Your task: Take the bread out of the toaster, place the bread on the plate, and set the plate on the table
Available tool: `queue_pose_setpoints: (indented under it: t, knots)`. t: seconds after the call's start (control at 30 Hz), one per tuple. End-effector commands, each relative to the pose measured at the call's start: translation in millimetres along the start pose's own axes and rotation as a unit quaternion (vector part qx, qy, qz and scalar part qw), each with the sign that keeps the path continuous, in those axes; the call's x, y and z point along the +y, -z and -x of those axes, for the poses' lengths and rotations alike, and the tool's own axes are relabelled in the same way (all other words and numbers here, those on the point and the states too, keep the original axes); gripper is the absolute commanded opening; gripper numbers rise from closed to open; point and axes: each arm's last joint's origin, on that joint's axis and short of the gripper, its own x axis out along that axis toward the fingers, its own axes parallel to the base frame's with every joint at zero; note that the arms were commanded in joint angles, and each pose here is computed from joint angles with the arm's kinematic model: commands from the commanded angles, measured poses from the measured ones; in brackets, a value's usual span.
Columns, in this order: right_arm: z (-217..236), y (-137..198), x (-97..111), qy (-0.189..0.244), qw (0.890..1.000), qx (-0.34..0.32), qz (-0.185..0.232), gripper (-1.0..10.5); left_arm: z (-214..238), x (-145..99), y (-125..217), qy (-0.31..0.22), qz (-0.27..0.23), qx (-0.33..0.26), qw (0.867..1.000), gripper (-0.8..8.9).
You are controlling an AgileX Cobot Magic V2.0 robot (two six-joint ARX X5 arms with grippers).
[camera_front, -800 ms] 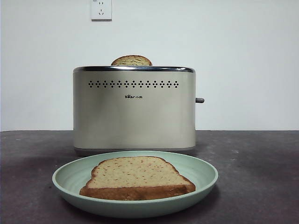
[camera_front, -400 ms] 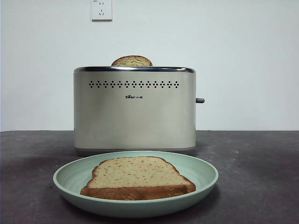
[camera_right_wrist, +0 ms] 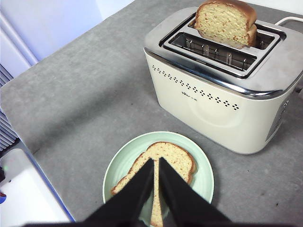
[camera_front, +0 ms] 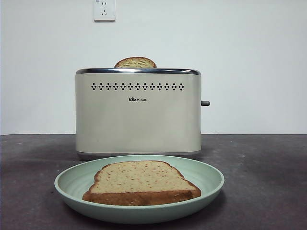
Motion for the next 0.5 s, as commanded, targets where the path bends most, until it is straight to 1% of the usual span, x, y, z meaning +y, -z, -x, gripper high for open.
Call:
queue_pose_setpoints:
  t: [0.03, 0.1, 0.17, 0.33, 0.5]
  knots:
    - [1.2, -4.0, 1.8, -0.003, 1.000, -0.009, 0.005, 0.0, 12.2, -2.1, 27.4, -0.037, -0.007, -0.016, 0.999, 0.08]
    - [1.2, -4.0, 1.8, -0.003, 1.000, -0.009, 0.005, 0.0, 21.9, -5.4, 50.4, -0.069, -0.013, -0.025, 0.997, 0.08]
    - [1.2, -4.0, 1.8, -0.003, 1.000, -0.009, 0.005, 0.0, 29.0, -9.5, 71.3, -0.090, -0.014, -0.031, 0.995, 0.08]
    - [1.6, -4.0, 1.9, -0.003, 1.000, -0.010, 0.006, 0.0, 40.6, -18.9, 118.3, -0.137, 0.012, -0.026, 0.990, 0.08]
    - [1.5, -4.0, 1.8, -0.003, 1.000, -0.009, 0.005, 0.0, 45.7, -25.8, 161.7, -0.184, 0.051, -0.008, 0.982, 0.08]
